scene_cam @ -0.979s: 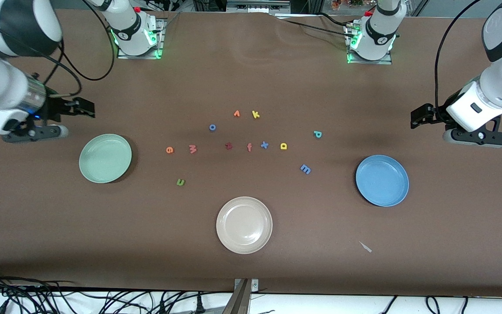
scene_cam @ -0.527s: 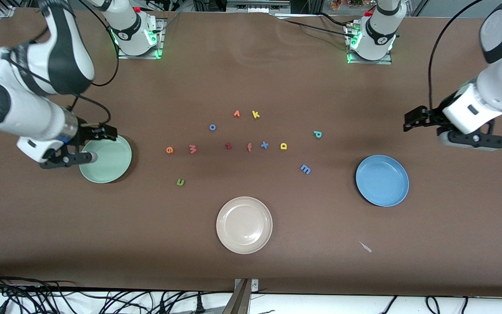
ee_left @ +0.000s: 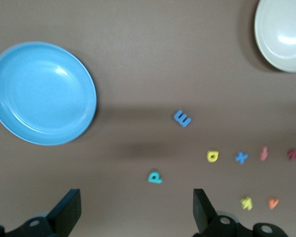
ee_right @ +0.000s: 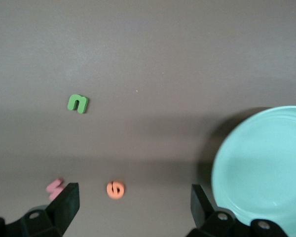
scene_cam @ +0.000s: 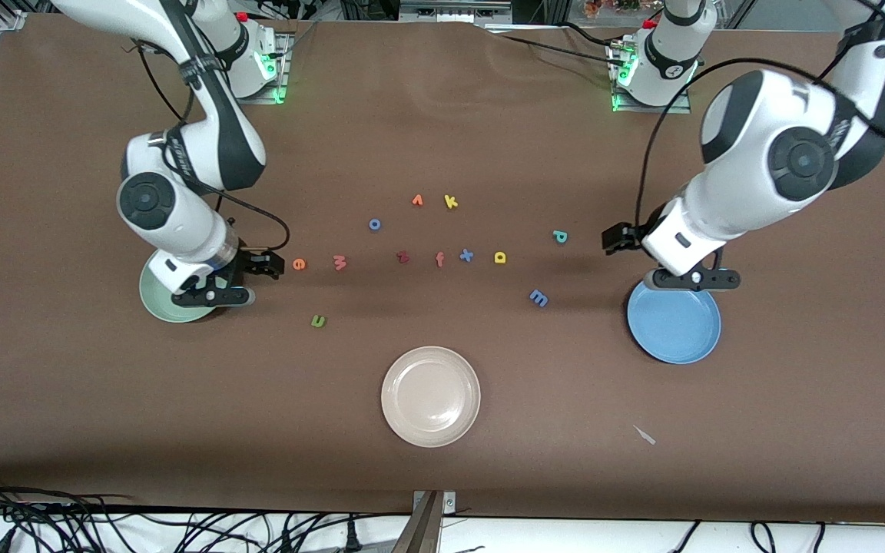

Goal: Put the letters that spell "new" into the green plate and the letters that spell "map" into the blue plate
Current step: 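Reach the right gripper to the orange e while the left gripper reaches blue E, then grasp the orange e with the right gripper while the left gripper grips blue E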

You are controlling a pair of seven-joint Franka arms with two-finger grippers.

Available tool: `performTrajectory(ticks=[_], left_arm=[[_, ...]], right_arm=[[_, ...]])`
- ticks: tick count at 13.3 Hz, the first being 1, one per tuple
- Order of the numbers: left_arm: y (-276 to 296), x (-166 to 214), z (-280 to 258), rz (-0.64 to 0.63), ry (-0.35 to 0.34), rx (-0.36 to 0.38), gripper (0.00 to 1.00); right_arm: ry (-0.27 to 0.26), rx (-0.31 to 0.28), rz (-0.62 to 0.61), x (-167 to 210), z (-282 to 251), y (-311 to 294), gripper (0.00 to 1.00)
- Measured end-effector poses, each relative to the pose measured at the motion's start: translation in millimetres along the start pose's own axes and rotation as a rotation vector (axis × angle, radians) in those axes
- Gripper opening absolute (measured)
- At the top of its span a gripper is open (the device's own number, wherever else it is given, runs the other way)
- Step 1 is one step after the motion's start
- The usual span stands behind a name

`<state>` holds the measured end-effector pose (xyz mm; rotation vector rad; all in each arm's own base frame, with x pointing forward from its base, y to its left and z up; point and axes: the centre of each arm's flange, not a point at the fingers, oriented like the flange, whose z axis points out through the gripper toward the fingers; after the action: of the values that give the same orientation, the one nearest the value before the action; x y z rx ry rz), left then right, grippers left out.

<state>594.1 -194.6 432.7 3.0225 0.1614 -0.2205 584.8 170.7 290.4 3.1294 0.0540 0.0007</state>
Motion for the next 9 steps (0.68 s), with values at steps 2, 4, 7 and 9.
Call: performTrajectory(ticks=[2, 4, 7, 9], left_arm=[[15, 6, 30, -0.142, -0.012, -0.002, 1.00], [37, 9, 65, -0.273, -0.021, 0.009, 1.00], [61, 11, 104, -0.423, -0.034, 0.037, 1.00], [81, 2, 127, -0.495, -0.057, 0.060, 1.00]], right_arm=[[0.035, 0.008, 0.030, -13, 39, -3, 1.00], [0.031, 0.007, 0.054, -26, 69, -16, 1.00], [0.020, 0.005, 0.080, -36, 90, -39, 1.00], [0.010, 0.001, 0.083, -38, 98, -41, 1.00]])
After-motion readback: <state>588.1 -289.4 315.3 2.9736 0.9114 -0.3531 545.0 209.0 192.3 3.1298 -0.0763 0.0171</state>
